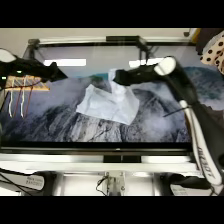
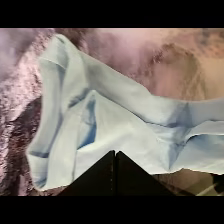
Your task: Fold the shirts.
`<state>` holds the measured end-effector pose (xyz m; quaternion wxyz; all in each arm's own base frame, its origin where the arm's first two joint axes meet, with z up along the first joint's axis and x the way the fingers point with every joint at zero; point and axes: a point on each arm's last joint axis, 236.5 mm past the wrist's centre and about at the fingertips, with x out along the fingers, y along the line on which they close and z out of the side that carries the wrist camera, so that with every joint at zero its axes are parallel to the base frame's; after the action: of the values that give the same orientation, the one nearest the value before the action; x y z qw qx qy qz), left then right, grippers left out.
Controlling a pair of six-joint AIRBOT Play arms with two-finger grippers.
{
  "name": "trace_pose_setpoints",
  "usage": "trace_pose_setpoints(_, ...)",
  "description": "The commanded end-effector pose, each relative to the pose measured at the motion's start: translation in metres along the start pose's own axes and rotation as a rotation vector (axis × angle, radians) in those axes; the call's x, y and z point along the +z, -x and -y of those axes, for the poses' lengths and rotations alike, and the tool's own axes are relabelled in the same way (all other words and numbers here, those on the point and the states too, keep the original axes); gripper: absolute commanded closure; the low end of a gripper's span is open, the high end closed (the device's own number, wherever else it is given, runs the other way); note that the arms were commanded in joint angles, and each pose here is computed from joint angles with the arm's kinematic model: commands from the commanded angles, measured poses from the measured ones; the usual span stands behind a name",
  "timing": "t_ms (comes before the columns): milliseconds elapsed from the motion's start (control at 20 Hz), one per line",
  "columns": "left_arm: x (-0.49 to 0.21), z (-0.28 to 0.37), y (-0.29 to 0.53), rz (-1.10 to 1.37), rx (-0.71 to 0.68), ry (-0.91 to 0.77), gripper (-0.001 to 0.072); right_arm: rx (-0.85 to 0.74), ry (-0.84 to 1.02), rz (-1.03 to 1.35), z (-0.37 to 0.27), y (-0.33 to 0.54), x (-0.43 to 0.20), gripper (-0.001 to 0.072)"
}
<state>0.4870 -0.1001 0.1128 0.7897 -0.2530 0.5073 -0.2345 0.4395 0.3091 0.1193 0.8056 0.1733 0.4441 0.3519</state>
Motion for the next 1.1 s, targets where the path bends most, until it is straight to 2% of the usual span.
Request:
trace_pose_setpoints(0,0.008,-0.027,0.061,0.079,0.071,0.027,0.0670,0.059,-0.050,-0.044,-0.014,-0.085,-0.021,0.0655)
trace_pose_setpoints(400,-0.001,-0.006,0.045,0.038,0.049,-0.034,0.0670,0.144,-0.214,-0.013,-0.027,-0.154,-0.034,0.0650)
trace_pose_setpoints(450,-0.002,-0.002,0.042,0.032,0.045,-0.048,0.0670,0.142,-0.223,-0.009,-0.024,-0.157,-0.034,0.0427)
trace_pose_setpoints(500,-0.003,0.002,0.040,0.026,0.041,-0.054,0.0670,0.140,-0.225,-0.008,-0.023,-0.157,-0.033,0.0052)
trace_pose_setpoints(700,-0.004,0.002,0.039,0.024,0.041,-0.058,0.0669,0.104,-0.170,-0.104,-0.001,-0.118,-0.035,0.0040)
trace_pose_setpoints(800,-0.004,0.001,0.039,0.023,0.049,-0.073,0.0670,-0.077,-0.117,-0.217,0.052,-0.073,-0.046,0.0040)
trace_pose_setpoints(950,-0.004,0.000,0.039,0.022,0.051,-0.080,0.0669,-0.517,-0.172,-0.422,0.170,0.034,-0.078,0.0066)
trace_pose_setpoints(1000,-0.004,0.000,0.039,0.022,0.052,-0.084,0.0669,-0.561,-0.247,-0.493,0.192,0.060,-0.096,0.0065)
trace_pose_setpoints(1050,-0.004,0.000,0.039,0.022,0.052,-0.083,0.0669,-0.533,-0.334,-0.535,0.200,0.070,-0.113,0.0065)
